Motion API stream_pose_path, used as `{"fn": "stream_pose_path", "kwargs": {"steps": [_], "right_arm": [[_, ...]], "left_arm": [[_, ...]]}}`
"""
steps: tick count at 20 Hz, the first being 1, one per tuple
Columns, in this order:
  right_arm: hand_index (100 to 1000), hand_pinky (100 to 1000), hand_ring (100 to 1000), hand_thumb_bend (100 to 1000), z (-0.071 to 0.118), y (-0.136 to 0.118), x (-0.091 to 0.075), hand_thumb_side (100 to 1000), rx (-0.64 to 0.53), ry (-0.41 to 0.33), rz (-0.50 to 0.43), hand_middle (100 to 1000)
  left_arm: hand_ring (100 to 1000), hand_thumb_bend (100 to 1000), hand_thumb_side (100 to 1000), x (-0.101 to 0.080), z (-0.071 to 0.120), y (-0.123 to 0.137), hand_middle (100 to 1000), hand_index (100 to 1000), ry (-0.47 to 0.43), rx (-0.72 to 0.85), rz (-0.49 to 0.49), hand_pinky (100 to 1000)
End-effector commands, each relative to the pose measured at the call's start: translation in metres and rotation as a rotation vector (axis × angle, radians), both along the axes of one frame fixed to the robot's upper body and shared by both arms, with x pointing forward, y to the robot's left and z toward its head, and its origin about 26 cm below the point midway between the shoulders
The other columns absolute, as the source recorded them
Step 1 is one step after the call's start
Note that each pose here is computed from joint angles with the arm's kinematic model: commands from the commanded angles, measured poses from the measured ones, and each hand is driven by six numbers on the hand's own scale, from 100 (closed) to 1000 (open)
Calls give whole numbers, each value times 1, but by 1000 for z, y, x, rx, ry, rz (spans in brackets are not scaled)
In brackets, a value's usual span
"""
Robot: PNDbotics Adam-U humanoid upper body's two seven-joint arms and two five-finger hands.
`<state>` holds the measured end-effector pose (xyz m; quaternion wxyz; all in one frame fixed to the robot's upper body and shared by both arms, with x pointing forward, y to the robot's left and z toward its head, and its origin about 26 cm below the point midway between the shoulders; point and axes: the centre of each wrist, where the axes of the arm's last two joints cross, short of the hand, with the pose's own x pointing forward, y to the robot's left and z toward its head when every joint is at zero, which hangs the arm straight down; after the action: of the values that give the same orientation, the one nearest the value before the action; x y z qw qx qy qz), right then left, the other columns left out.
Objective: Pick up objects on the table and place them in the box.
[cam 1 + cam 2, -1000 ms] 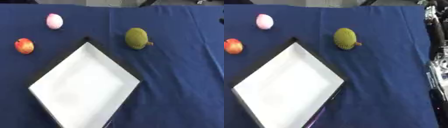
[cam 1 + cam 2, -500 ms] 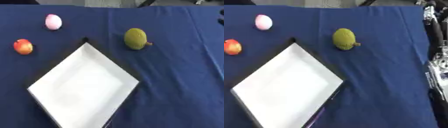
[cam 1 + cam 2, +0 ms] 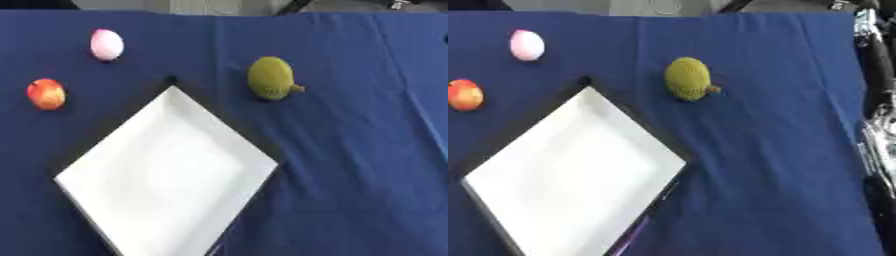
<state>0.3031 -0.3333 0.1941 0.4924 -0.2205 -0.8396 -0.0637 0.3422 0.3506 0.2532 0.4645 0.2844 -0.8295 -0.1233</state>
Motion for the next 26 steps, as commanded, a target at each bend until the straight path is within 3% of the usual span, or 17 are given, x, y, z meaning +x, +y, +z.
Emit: {"fn": "stream_pose_path", "kwargs": {"steps": [1, 4, 7, 12, 16, 21, 26], "right_arm": [[900, 885, 876, 100, 8, -5, -3, 650, -45, -10, -16, 866], [900, 885, 875, 100, 8, -7, -4, 647, -57, -5, -21, 866], [899, 885, 874, 100, 9, -8, -6, 643, -73, -5, -23, 865], [899, 885, 874, 100, 11, -8, -6, 641, -92, 1, -19, 864], [898, 885, 874, 100, 11, -8, -6, 642, -97, 6, -16, 863], [897, 884, 875, 100, 9, -8, -7, 642, -97, 12, -16, 862], [896, 884, 875, 100, 8, -7, -6, 643, -95, 16, -12, 861]], "left_arm": [[866, 514, 624, -9, 49, 24, 737, 891, 119, 337, 8, 818], [869, 504, 614, -14, 77, 29, 779, 900, 275, 640, -36, 837], [874, 515, 617, -16, 94, 30, 821, 912, 416, 873, -78, 859], [874, 559, 512, -8, 96, 29, 850, 917, 613, 1109, -137, 875], [871, 593, 284, 4, 86, 31, 843, 903, 754, 1175, -176, 876], [852, 561, 224, 22, 78, 33, 801, 884, 808, 1100, -204, 862], [858, 584, 202, 35, 74, 28, 823, 900, 827, 1082, -215, 864]]}}
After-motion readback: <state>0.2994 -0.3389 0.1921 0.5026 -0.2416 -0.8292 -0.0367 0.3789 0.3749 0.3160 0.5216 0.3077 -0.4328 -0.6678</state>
